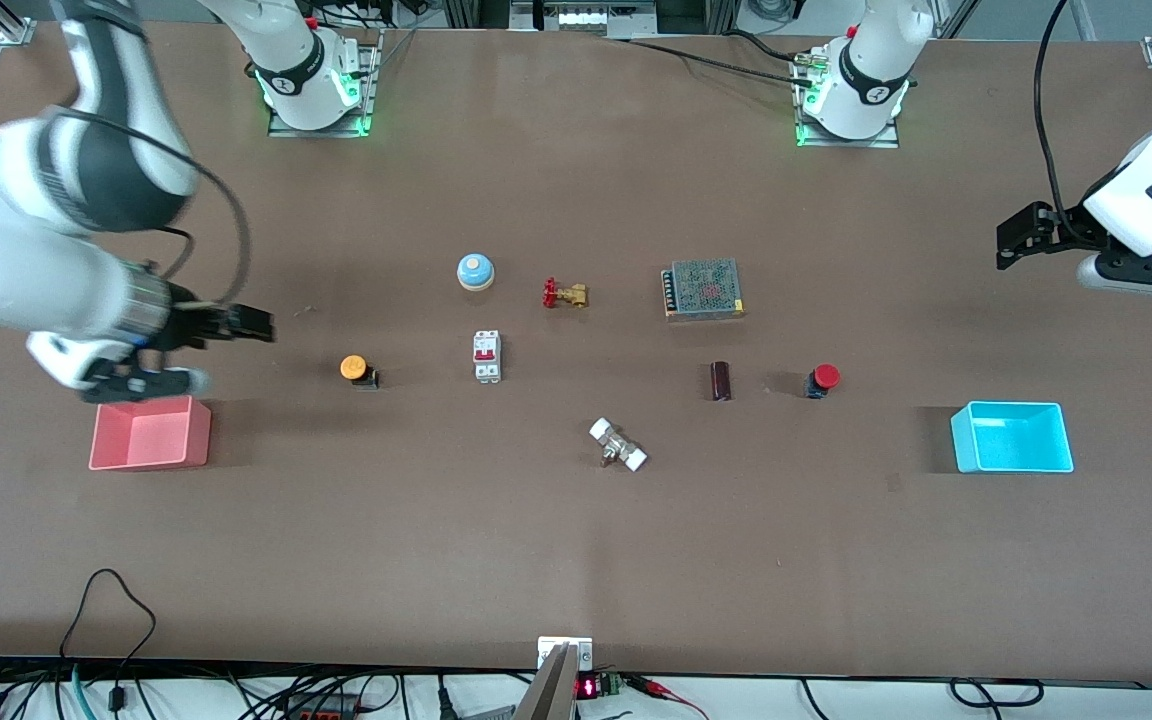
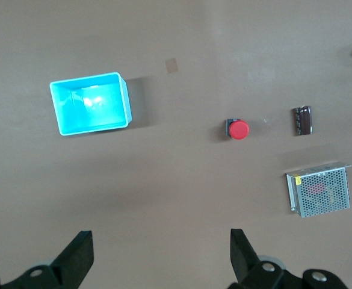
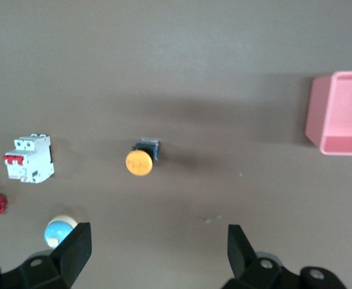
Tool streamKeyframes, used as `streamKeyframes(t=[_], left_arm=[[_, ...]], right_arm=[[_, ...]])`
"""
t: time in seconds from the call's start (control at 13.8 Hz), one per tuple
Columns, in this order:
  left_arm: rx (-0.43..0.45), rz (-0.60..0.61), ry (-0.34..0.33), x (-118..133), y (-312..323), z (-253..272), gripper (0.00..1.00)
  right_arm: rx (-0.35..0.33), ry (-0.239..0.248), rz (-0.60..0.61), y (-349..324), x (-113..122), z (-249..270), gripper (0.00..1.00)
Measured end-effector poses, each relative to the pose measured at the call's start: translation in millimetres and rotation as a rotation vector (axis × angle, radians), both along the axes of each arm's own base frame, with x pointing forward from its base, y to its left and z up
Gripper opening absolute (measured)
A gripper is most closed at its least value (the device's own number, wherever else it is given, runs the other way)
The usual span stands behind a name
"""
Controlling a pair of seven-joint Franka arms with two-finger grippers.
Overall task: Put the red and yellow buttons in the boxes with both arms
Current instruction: 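Reach the right gripper to the yellow button while the left gripper reaches the red button, then grasp the yellow button with the right gripper while the left gripper grasps the red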
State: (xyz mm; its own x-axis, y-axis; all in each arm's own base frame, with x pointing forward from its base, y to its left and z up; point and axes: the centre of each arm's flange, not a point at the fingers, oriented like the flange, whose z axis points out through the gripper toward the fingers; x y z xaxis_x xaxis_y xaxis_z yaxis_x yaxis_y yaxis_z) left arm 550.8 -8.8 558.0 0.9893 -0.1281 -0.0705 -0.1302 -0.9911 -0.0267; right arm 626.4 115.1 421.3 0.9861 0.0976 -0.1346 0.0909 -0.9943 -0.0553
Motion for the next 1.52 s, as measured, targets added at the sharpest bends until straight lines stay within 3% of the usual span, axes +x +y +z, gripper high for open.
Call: streamKeyframes(t=[0.14, 0.29, 0.43, 0.65, 1.09, 1.52], left_arm=[[0.003, -0.016, 0.099, 5.0, -9.7, -32.9, 1.0], [0.008, -0.039, 0.178, 15.8, -27.0, -75.8, 1.0], [0.019, -0.008, 0.199, 32.2, -43.8, -121.0, 1.0], [0.023, 0.033, 0.148, 51.8, -70.1, -183.5, 1.0], [0.004, 0.109, 0.017, 52.5, -120.6, -290.0, 1.0], [0.007, 0.108, 0.029, 49.8, -132.8, -348.7, 1.0]], right_arm=[[-0.053, -0.035, 0.016, 33.1, -1.2, -28.3, 1.0], [-0.063, -0.084, 0.027, 49.8, -5.6, -59.2, 1.0], [-0.05, -0.136, 0.027, 48.3, -10.8, -85.4, 1.0], [-0.036, -0.182, 0.016, 46.6, -17.9, -110.0, 1.0], [-0.022, -0.218, -0.013, 45.3, -33.9, -148.2, 1.0], [-0.017, -0.218, -0.046, 69.1, -45.5, -158.0, 1.0]])
